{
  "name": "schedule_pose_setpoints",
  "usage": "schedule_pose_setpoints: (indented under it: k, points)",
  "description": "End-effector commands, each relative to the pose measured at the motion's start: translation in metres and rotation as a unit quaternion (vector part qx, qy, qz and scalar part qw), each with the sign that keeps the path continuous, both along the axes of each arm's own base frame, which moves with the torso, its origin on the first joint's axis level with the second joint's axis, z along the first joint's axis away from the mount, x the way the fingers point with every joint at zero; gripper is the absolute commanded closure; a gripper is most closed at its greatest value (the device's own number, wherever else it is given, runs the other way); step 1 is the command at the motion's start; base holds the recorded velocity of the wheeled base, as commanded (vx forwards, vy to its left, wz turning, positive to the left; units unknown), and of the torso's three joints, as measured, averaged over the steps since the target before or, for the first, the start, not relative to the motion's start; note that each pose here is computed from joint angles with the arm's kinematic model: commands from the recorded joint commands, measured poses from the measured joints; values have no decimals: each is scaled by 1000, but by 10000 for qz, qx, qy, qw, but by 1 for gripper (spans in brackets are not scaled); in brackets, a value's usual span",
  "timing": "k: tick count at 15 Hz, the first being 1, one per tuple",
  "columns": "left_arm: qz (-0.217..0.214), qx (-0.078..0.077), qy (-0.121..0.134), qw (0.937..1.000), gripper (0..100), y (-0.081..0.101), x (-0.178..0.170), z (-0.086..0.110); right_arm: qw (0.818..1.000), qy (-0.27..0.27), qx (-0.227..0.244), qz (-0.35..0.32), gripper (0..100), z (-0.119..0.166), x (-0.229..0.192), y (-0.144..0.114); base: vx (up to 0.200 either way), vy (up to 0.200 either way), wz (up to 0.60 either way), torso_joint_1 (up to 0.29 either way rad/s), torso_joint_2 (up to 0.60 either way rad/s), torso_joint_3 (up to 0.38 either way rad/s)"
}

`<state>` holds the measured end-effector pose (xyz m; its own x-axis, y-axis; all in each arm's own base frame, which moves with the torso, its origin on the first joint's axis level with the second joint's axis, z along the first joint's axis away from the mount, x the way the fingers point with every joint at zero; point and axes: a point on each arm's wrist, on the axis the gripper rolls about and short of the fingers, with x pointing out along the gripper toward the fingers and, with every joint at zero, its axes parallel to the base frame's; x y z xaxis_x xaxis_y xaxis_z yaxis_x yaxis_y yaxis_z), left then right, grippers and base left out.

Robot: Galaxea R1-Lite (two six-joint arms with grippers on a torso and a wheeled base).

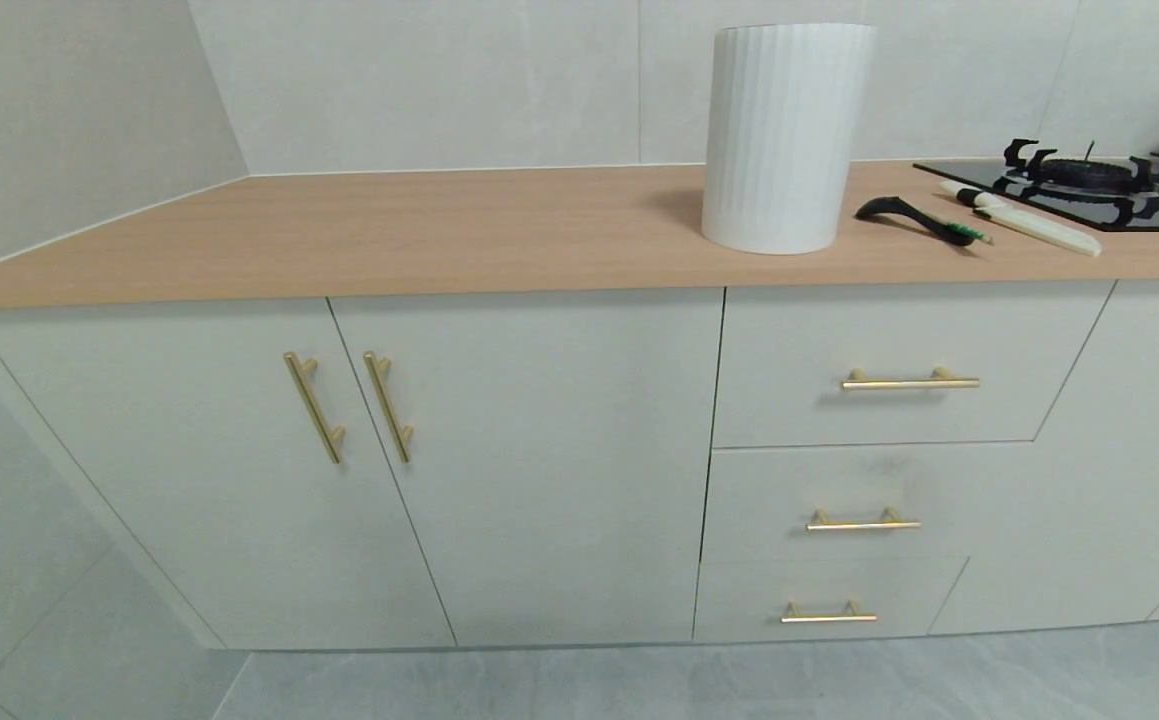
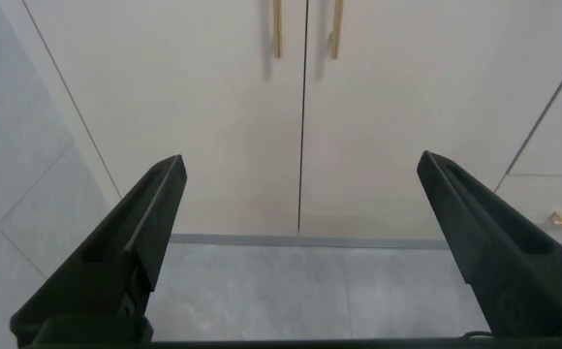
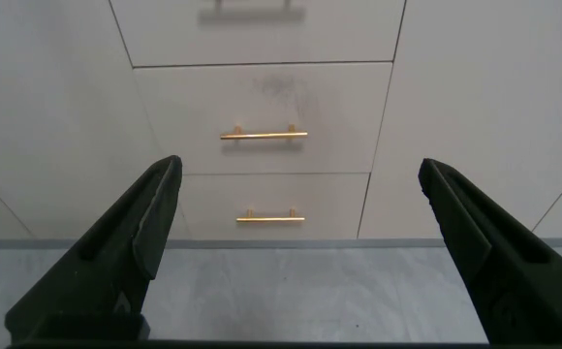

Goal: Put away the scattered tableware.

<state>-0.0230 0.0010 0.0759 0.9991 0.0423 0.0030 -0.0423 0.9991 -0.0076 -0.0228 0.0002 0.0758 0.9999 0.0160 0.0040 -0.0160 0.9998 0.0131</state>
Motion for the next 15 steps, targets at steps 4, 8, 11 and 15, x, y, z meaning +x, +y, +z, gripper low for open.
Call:
schedule_pose_setpoints:
  k: [4,8,11,15]
  points:
    - [3,-1,7,10000,0,0,0,0,10000,89,10,5,0,1,1,0,0,0,0,0,0,0]
    - [3,-1,7,10000,0,0,0,0,10000,-78,57,21,0,14,0,0,0,0,0,0,0,0]
    - [3,-1,7,10000,0,0,0,0,9986,-433,293,72,0,106,7,0,0,0,0,0,0,0]
    - [3,-1,7,10000,0,0,0,0,9900,1359,217,323,0,157,131,2,0,0,0,0,0,0]
